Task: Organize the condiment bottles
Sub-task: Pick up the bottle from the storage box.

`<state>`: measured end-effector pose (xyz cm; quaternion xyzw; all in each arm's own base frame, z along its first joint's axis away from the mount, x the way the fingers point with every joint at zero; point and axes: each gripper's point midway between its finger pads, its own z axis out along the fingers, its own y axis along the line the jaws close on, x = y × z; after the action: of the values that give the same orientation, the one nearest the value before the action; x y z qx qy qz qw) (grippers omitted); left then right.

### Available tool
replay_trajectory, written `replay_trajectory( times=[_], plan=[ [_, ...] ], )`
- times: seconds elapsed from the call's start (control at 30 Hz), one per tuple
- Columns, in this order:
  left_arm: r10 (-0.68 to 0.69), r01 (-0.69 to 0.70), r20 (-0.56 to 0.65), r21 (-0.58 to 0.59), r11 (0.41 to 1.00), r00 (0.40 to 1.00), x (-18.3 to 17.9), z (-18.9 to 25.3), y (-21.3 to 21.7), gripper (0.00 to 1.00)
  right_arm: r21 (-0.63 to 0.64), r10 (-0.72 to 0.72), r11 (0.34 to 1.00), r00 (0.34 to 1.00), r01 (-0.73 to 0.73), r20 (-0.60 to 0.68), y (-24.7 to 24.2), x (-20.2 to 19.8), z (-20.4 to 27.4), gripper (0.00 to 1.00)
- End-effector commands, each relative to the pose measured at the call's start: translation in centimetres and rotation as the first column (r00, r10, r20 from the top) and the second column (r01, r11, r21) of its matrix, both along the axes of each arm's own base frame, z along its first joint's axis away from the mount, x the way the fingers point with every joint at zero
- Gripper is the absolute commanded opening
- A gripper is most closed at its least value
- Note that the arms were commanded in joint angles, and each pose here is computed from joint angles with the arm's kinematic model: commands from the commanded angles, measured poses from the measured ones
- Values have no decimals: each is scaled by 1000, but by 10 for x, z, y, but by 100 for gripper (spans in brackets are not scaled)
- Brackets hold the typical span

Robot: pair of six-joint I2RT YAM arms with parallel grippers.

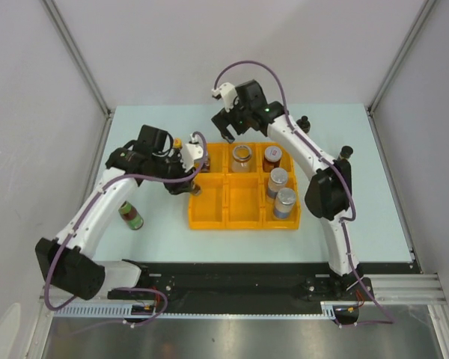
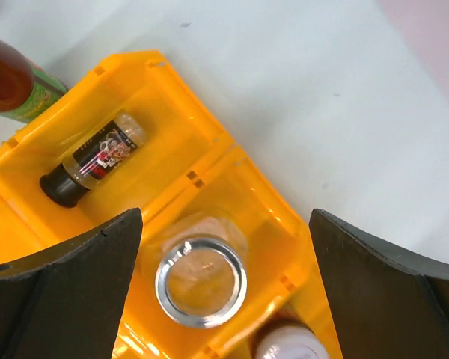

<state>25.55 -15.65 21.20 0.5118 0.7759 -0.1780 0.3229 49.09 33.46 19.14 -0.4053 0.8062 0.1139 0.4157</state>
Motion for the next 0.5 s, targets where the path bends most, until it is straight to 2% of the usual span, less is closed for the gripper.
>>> replay_trajectory(
  times=[0.0, 0.1, 0.3, 0.47],
  plan=[
    [-11, 12, 16, -54, 998, 1000, 19, 7, -19, 0, 71, 4, 997, 1000, -2, -17, -15, -12, 46, 100],
    [-9, 12, 40, -81, 997, 999, 18, 11, -22, 0, 65, 37, 997, 996, -32, -83, -3, -25, 34, 99],
    [6, 9, 140, -109, 994, 990, 11, 32, -16, 0, 19, 61, 998, 992, -59, -110, 28, -32, 2, 96],
    [19, 1, 180, -115, 993, 983, -1, 47, -9, 0, 79, 79, 995, 980, -65, -184, 54, -36, -19, 89]
  ],
)
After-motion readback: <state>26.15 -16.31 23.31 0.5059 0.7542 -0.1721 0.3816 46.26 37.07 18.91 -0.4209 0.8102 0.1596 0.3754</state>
